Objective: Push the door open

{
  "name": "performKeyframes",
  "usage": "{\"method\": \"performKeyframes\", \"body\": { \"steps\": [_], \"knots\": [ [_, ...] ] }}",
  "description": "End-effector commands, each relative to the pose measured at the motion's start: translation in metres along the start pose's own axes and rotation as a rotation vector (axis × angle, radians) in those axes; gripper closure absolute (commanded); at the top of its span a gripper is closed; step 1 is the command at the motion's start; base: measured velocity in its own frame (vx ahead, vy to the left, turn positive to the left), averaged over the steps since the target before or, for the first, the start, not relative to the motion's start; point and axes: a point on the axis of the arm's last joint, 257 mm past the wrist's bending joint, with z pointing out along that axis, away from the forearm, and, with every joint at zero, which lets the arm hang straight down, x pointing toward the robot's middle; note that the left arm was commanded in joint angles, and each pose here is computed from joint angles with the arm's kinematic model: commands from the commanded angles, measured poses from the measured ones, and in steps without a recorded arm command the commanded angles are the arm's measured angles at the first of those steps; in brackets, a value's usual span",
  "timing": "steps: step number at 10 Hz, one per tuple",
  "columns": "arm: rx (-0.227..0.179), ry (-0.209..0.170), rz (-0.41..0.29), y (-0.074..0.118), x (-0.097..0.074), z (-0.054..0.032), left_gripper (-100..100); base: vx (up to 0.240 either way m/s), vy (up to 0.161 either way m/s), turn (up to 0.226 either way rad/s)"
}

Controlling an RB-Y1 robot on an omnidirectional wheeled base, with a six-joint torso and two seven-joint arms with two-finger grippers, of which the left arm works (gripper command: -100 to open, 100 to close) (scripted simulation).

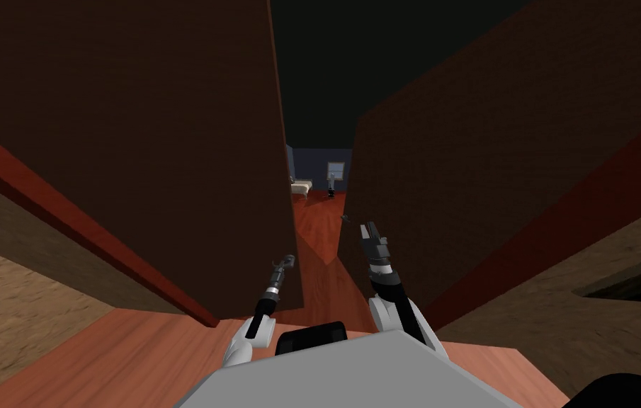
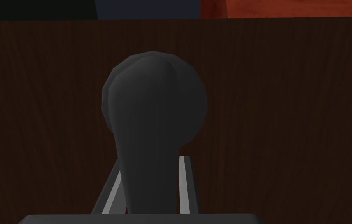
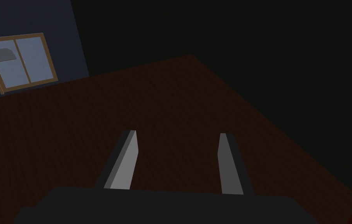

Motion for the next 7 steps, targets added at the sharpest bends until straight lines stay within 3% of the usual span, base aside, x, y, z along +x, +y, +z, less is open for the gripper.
{"method": "performKeyframes", "body": {
  "steps": [1,7],
  "knots": [
    [0.014,-0.020,0.011,-0.006,-0.013,0.0003,100,0.155,-0.060,0.020],
    [0.017,-0.123,0.022,-0.009,-0.052,-0.0003,100,0.168,-0.083,0.087]
  ]
}}
